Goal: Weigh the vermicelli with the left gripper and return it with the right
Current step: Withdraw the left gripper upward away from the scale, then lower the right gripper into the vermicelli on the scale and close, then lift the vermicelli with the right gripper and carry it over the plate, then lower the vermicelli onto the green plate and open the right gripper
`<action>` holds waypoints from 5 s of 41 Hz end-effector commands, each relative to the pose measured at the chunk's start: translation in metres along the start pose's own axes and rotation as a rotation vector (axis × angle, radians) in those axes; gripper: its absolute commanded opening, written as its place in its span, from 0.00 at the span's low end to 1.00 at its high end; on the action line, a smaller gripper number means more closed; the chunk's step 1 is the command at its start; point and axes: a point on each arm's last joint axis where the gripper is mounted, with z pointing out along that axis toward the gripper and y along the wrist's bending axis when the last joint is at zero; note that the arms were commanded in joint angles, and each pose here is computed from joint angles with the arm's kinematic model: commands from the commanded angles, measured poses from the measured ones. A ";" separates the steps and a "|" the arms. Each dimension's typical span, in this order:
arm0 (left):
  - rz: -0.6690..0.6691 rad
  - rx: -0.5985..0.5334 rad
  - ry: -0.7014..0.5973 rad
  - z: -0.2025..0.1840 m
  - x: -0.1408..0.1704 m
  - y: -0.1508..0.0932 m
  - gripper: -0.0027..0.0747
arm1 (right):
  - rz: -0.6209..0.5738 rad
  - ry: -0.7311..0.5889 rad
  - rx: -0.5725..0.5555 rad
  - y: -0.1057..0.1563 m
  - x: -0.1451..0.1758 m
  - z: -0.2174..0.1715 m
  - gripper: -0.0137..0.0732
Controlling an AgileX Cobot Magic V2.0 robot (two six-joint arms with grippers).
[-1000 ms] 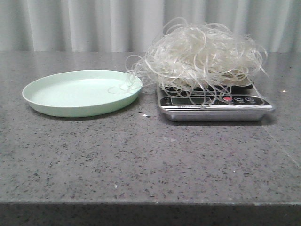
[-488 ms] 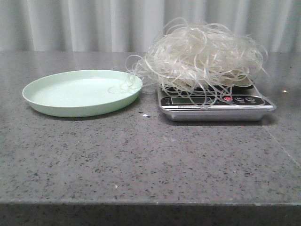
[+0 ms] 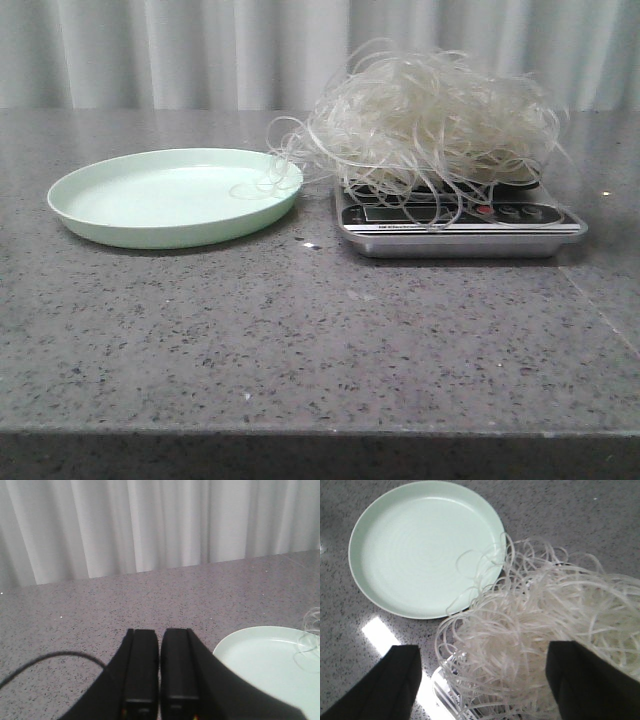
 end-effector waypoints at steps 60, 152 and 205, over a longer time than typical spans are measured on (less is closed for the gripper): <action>-0.018 -0.005 -0.061 -0.001 -0.012 0.001 0.21 | -0.295 0.087 0.147 -0.019 -0.015 0.019 0.33; -0.018 -0.008 -0.079 -0.001 -0.014 0.001 0.21 | -0.126 0.022 -0.245 0.023 -0.086 0.098 0.33; -0.018 -0.008 -0.079 -0.001 -0.014 0.001 0.21 | -0.146 0.022 -0.221 0.016 -0.087 0.062 0.74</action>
